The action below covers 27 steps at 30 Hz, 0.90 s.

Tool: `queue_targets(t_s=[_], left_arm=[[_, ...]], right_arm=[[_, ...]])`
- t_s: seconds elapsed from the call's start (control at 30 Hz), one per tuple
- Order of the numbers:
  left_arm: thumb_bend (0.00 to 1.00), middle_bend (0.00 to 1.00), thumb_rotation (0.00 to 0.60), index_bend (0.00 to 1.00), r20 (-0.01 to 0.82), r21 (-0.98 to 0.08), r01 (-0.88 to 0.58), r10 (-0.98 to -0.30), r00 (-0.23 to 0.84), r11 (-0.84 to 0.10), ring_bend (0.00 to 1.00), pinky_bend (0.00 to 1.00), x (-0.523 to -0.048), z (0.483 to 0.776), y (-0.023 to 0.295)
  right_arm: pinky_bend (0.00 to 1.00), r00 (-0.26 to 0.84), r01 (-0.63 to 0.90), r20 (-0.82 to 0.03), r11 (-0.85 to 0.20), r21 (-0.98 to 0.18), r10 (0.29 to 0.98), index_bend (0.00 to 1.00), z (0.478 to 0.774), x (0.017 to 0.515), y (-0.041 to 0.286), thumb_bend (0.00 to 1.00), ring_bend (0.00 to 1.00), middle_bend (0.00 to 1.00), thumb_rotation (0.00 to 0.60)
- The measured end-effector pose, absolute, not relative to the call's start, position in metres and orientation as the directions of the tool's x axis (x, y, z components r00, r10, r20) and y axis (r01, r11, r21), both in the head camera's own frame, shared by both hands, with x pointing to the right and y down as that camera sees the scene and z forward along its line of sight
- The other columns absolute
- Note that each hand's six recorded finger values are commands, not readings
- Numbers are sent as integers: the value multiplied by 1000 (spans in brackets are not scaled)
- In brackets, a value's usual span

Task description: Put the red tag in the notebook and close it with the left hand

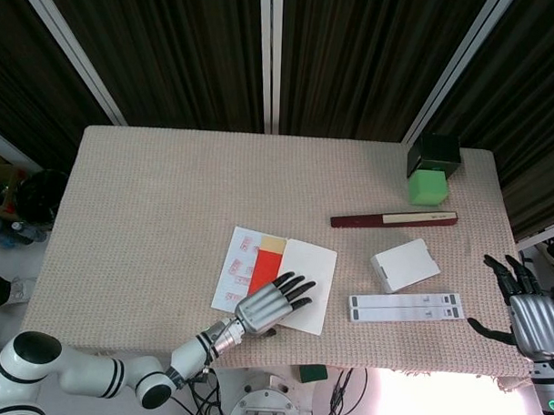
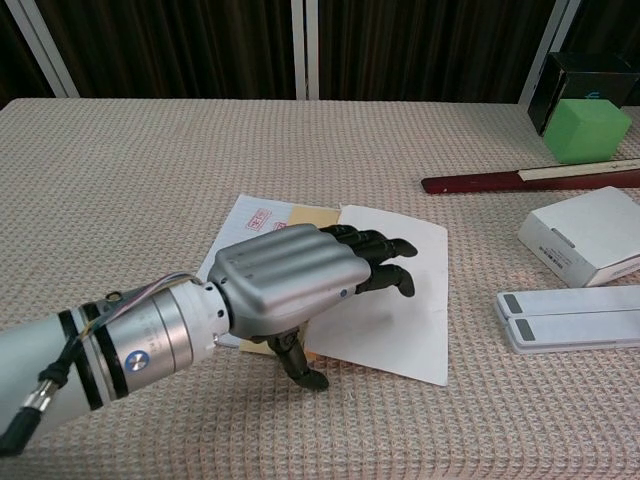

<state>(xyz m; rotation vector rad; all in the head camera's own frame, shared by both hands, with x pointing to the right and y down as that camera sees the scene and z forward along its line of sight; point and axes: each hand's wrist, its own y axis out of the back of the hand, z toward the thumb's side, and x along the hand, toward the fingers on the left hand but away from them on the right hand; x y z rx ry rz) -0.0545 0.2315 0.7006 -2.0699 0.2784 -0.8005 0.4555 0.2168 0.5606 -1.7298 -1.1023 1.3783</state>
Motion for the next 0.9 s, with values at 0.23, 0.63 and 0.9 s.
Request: queue_targets(t_s=[0.23, 0.63, 0.9], left_arm=[[33, 6, 600, 182, 406, -803, 23, -519, 752, -595, 13, 98, -52, 702, 220], [31, 6, 600, 182, 413, -798, -21, -572, 709, -602, 13, 98, -72, 714, 209], [47, 6, 600, 183, 340, -781, -197, -669, 661, -592, 13, 98, -92, 712, 195]], right_arm=[[118, 84, 211, -418, -427, -880, 904, 0, 560, 457, 217, 61, 0, 145, 600], [118, 93, 209, -424, -434, -877, 901, 0, 563, 453, 213, 60, 0, 145, 600], [118, 100, 201, -424, -436, -877, 900, 0, 562, 449, 209, 61, 0, 145, 600]])
